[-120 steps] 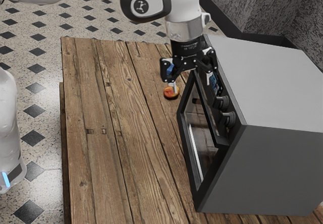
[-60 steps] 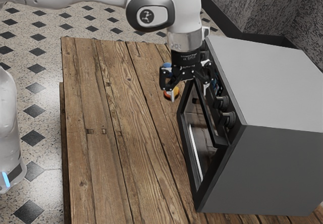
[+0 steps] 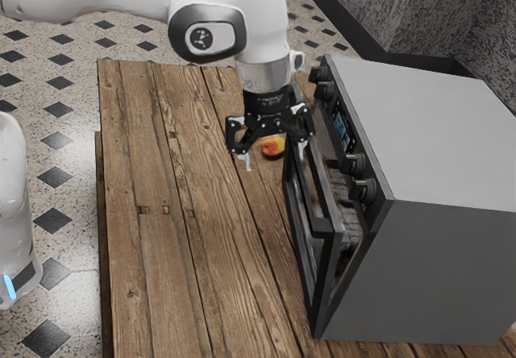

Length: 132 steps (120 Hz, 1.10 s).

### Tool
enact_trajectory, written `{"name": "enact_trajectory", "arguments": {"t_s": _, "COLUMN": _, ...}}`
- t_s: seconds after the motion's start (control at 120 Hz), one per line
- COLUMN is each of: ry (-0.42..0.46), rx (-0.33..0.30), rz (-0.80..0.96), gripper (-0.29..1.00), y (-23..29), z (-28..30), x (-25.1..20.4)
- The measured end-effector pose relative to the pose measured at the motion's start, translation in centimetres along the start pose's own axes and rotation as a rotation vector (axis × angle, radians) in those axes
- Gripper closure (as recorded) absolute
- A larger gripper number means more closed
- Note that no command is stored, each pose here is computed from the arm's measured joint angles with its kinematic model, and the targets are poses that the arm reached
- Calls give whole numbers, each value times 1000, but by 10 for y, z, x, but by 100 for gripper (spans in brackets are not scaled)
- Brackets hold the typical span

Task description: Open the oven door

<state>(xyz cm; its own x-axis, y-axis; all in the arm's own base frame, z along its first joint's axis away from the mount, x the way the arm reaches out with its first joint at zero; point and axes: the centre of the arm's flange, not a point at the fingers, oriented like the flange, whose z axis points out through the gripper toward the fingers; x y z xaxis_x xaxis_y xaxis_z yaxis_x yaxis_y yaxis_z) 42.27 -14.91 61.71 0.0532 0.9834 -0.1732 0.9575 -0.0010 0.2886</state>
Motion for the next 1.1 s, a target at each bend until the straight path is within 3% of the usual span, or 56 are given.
{"name": "enact_trajectory", "arguments": {"t_s": 0.233, "ry": 35, "rx": -75, "rz": -39, "gripper": 0, "y": -71, "z": -5, "x": -14}}
{"name": "enact_trajectory", "arguments": {"t_s": 0.458, "ry": 100, "rx": -248, "rz": -89, "gripper": 0, "y": -147, "z": 3, "x": -53}}
{"name": "enact_trajectory", "arguments": {"t_s": 0.625, "ry": 81, "rx": -288, "rz": -86, "gripper": 0, "y": -158, "z": -6, "x": -66}}
{"name": "enact_trajectory", "arguments": {"t_s": 0.717, "ry": 59, "rx": -275, "rz": -80, "gripper": 0, "y": -145, "z": -27, "x": -63}}
{"name": "enact_trajectory", "arguments": {"t_s": 0.883, "ry": -10, "rx": -278, "rz": -157, "gripper": 0, "y": -45, "z": -145, "x": 1}}
{"name": "enact_trajectory", "arguments": {"t_s": 0.942, "ry": -5, "rx": -275, "rz": -237, "gripper": 0, "y": 6, "z": -187, "x": 49}}
{"name": "enact_trajectory", "arguments": {"t_s": 1.1, "ry": 47, "rx": -122, "rz": -538, "gripper": 0, "y": 56, "z": -178, "x": 201}}
